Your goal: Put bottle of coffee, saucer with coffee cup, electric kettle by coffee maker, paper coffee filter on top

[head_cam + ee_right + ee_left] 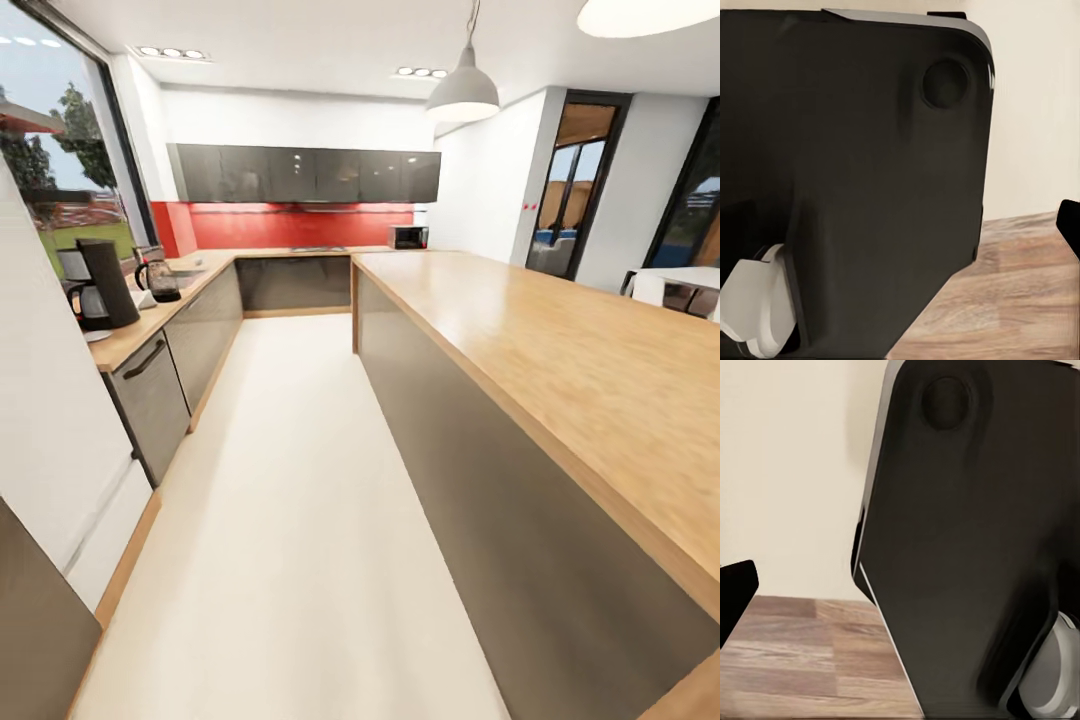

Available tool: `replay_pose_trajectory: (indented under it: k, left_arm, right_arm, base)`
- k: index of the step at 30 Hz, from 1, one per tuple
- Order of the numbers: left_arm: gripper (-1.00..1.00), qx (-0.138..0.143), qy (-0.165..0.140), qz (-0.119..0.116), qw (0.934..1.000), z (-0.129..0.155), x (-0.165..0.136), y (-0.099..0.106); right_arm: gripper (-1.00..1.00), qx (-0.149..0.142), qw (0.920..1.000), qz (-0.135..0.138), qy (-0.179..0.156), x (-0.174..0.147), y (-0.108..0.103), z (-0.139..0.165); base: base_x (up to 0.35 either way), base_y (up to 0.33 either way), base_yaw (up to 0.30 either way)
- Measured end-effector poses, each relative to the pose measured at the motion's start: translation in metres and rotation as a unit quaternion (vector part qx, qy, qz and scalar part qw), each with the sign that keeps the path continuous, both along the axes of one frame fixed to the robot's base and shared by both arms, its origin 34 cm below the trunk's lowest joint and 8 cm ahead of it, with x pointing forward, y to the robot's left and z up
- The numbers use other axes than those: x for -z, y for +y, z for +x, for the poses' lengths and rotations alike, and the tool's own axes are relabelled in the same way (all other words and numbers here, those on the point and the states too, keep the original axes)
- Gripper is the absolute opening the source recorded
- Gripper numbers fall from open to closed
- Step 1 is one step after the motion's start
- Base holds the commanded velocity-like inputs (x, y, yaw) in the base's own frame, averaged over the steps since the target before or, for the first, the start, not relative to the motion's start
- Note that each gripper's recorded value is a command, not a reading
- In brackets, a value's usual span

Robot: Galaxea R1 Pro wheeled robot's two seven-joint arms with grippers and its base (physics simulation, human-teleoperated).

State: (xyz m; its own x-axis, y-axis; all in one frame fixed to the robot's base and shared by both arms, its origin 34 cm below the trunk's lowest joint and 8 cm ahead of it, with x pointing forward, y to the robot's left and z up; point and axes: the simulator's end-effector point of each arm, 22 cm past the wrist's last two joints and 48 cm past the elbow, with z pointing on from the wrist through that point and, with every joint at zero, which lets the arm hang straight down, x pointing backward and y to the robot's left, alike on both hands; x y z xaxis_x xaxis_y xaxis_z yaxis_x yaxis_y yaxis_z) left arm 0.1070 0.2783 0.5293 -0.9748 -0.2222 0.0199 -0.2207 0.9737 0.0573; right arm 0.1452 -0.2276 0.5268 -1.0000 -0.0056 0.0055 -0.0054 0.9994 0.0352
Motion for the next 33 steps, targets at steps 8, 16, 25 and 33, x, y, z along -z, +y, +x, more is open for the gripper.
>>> replay_pose_trajectory:
  k: [8, 16, 25, 33]
  left_arm:
    - [1.00, 0.000, 0.003, 0.001, 1.0000, -0.004, -0.011, 0.001]
    - [1.00, -0.001, 0.006, 0.001, 1.0000, -0.007, -0.021, 0.001]
    - [1.00, 0.000, 0.009, 0.001, 1.0000, -0.012, -0.032, 0.001]
    - [1.00, 0.000, 0.010, 0.001, 1.0000, -0.013, -0.040, 0.002]
  right_arm:
    - [1.00, 0.000, 1.0000, 0.000, 0.003, -0.010, 0.000, -0.004]
    - [1.00, 0.000, 1.0000, 0.000, 0.006, -0.020, 0.000, -0.007]
    - [1.00, 0.000, 1.0000, 0.001, 0.009, -0.031, 0.001, -0.012]
    - [1.00, 0.001, 1.0000, -0.001, 0.010, -0.040, 0.001, -0.014]
  base:
    - [0.000, 0.000, 0.255]
    - [0.000, 0.000, 0.256]
    - [0.000, 0.000, 0.208]
    - [0.000, 0.000, 0.016]
